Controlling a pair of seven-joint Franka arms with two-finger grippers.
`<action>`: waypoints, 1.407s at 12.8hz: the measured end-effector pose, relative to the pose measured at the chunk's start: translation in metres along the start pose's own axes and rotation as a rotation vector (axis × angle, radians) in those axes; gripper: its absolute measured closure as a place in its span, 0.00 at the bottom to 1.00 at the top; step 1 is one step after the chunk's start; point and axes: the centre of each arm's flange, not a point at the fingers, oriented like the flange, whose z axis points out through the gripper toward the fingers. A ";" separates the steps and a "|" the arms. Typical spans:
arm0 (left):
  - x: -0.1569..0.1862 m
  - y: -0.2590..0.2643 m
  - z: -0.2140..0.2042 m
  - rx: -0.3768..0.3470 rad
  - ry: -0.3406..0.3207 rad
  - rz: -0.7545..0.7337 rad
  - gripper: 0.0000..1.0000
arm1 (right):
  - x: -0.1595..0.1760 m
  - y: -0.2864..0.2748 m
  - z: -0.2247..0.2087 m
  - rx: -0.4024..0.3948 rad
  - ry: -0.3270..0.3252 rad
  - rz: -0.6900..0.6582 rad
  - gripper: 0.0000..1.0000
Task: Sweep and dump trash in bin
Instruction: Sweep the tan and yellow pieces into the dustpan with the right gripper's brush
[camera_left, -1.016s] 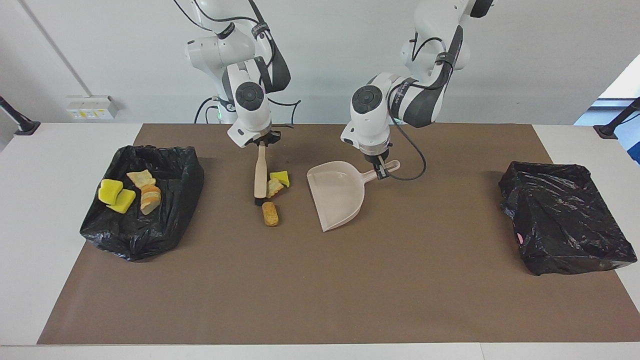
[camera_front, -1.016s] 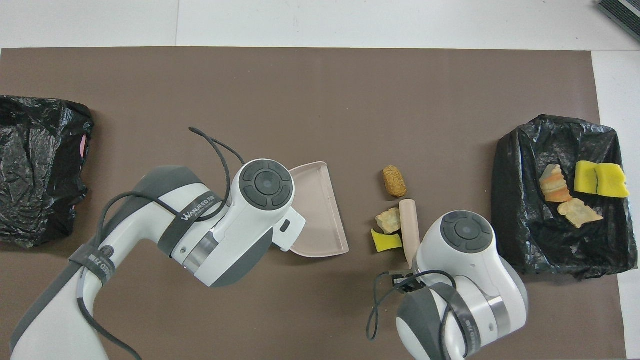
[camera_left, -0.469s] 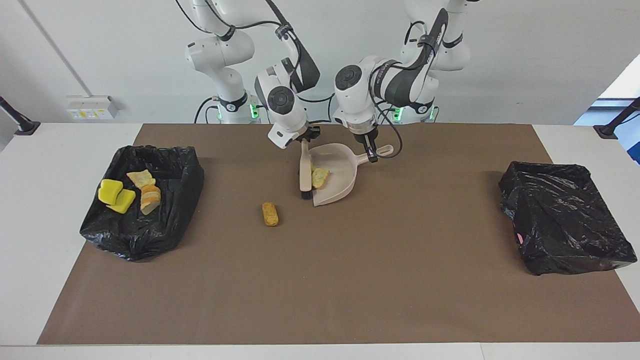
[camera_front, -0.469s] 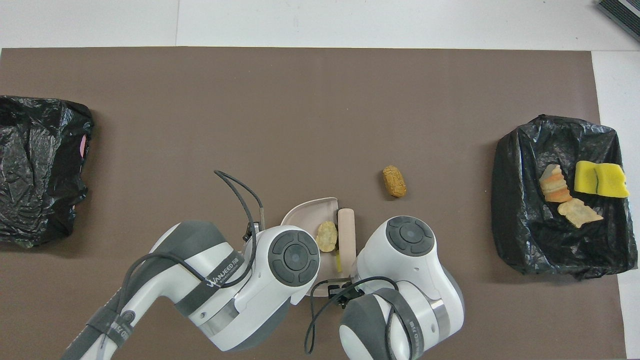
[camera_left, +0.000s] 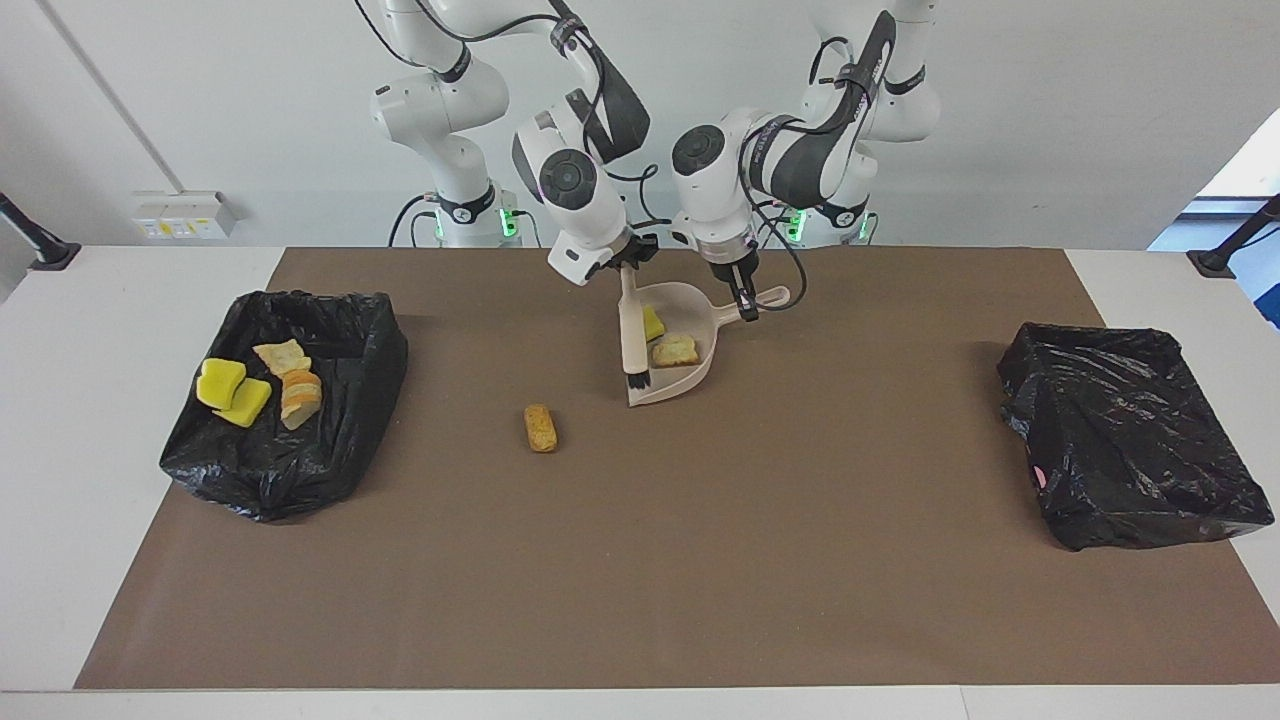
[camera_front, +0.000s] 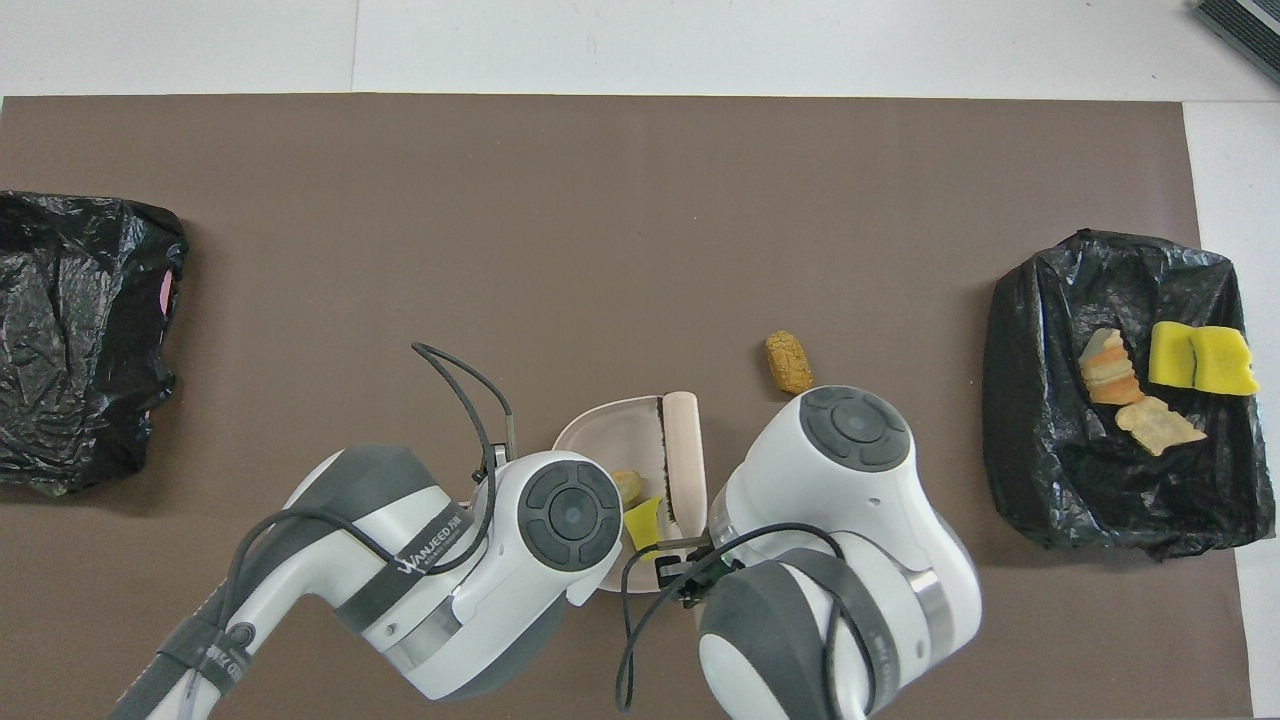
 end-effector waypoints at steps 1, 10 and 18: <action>-0.003 -0.005 0.003 -0.003 0.005 -0.010 0.67 | -0.004 0.018 -0.026 -0.031 0.020 -0.028 0.74; -0.004 -0.026 0.016 -0.010 0.093 -0.117 0.67 | 0.074 0.140 -0.083 -0.595 0.110 -0.274 0.74; -0.011 -0.023 0.018 -0.040 0.047 -0.133 0.67 | 0.101 0.115 0.009 -0.440 -0.114 -0.292 0.74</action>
